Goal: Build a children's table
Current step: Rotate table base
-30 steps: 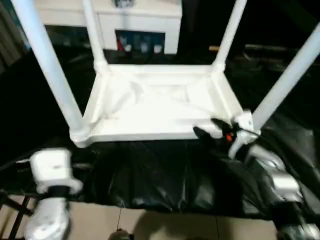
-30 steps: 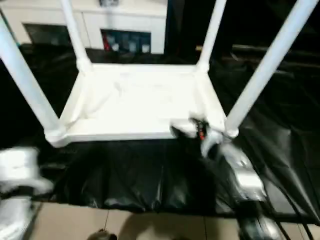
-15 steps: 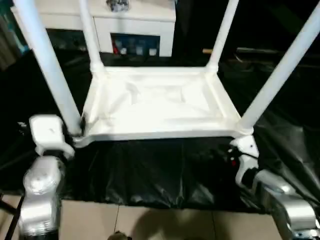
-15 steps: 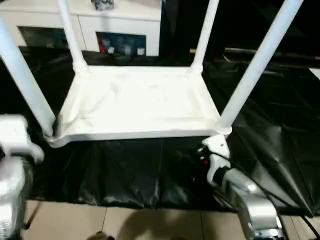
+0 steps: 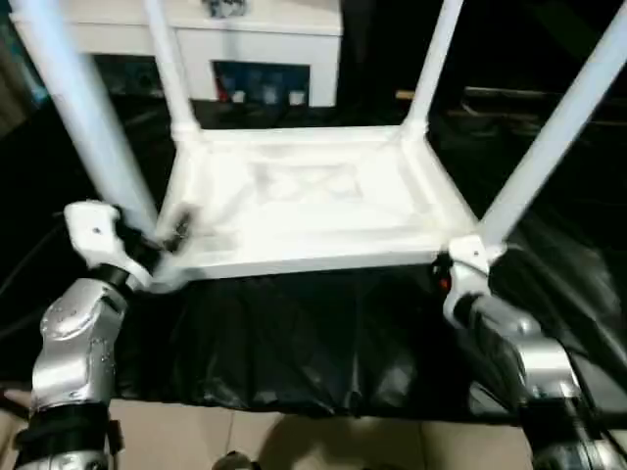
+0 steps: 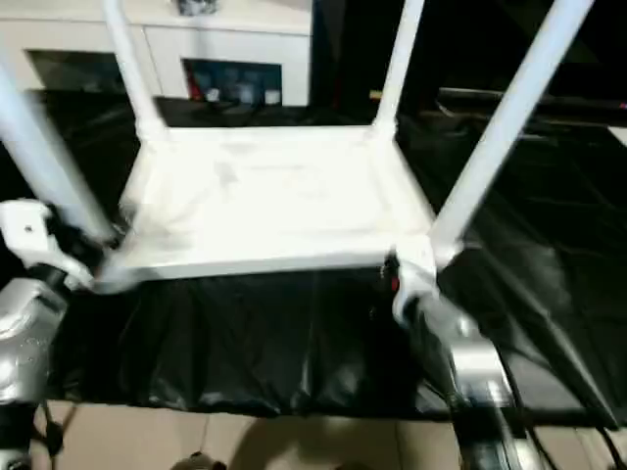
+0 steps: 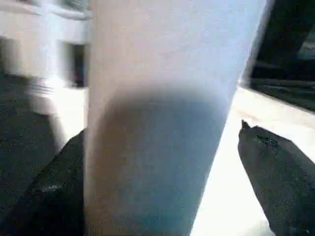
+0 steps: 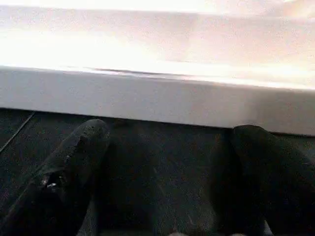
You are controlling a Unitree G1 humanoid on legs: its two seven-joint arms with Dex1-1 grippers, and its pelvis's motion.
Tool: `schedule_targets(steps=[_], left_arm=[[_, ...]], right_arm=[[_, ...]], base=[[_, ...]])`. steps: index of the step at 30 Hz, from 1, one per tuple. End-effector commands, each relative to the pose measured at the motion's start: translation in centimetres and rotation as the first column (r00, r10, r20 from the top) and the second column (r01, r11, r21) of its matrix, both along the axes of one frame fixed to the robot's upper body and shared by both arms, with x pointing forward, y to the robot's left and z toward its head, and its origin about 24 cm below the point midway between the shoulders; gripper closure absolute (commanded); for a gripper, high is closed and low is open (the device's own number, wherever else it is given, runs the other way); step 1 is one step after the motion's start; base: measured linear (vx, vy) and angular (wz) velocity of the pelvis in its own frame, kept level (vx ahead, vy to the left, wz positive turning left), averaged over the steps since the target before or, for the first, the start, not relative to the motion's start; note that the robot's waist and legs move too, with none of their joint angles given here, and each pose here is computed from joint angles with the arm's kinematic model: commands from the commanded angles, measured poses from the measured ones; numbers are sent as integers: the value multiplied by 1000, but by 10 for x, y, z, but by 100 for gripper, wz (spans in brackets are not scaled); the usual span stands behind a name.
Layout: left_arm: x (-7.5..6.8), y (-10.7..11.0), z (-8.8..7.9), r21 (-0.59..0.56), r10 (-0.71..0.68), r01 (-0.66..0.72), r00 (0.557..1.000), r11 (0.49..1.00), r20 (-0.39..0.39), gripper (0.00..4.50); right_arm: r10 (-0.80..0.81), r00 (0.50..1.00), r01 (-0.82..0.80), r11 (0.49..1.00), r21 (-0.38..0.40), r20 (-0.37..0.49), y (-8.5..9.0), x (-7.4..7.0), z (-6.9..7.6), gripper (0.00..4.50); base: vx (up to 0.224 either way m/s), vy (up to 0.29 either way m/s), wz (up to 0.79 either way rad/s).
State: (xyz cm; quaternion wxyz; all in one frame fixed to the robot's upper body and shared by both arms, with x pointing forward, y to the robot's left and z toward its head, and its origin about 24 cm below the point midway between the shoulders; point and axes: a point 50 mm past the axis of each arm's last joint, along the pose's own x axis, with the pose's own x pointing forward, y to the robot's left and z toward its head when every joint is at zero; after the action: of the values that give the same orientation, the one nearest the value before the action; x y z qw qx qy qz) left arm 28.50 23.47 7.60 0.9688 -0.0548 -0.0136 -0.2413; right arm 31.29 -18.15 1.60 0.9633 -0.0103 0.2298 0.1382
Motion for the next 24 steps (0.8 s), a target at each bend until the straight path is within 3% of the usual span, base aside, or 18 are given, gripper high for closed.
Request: schedule_targets(steps=[1, 4, 5, 7, 15, 18, 24], left_arm=[[-4, -17, -2, -39, -170, 169, 985, 985, -40, 0], [-10, -24, 0, -79, -279, 274, 959, 958, -51, 0], [-21, -36, 2, -142, -443, 429, 893, 892, -81, 0], [-31, -51, 4, -186, -556, 534, 826, 825, -90, 0], [-56, -108, 7, -260, -740, 707, 671, 657, -45, 0], [-58, -122, 8, -270, -746, 712, 664, 648, -38, 0], [-48, -147, 7, -237, -704, 682, 710, 692, -13, 0]], right_arm=[[-2, 1000, 1, 1000, -26, -4, 0, 4, -2, 5], [11, 1000, -11, 999, -37, -10, 2, 8, -4, 5], [27, 1000, -27, 999, -40, -7, 8, 13, -6, 5], [38, 999, -38, 999, -35, -4, 15, 17, -6, 5], [134, 991, -134, 991, -14, 12, 49, 24, -7, 5], [164, 986, -164, 986, -6, 15, 62, 26, -8, 5], [260, 966, -260, 966, 4, 14, 93, 28, -8, 5]], base=[[0, 0, 0], [0, 0, 0], [0, 0, 0], [0, 0, 0], [0, 0, 0], [0, 0, 0], [0, 0, 0]])
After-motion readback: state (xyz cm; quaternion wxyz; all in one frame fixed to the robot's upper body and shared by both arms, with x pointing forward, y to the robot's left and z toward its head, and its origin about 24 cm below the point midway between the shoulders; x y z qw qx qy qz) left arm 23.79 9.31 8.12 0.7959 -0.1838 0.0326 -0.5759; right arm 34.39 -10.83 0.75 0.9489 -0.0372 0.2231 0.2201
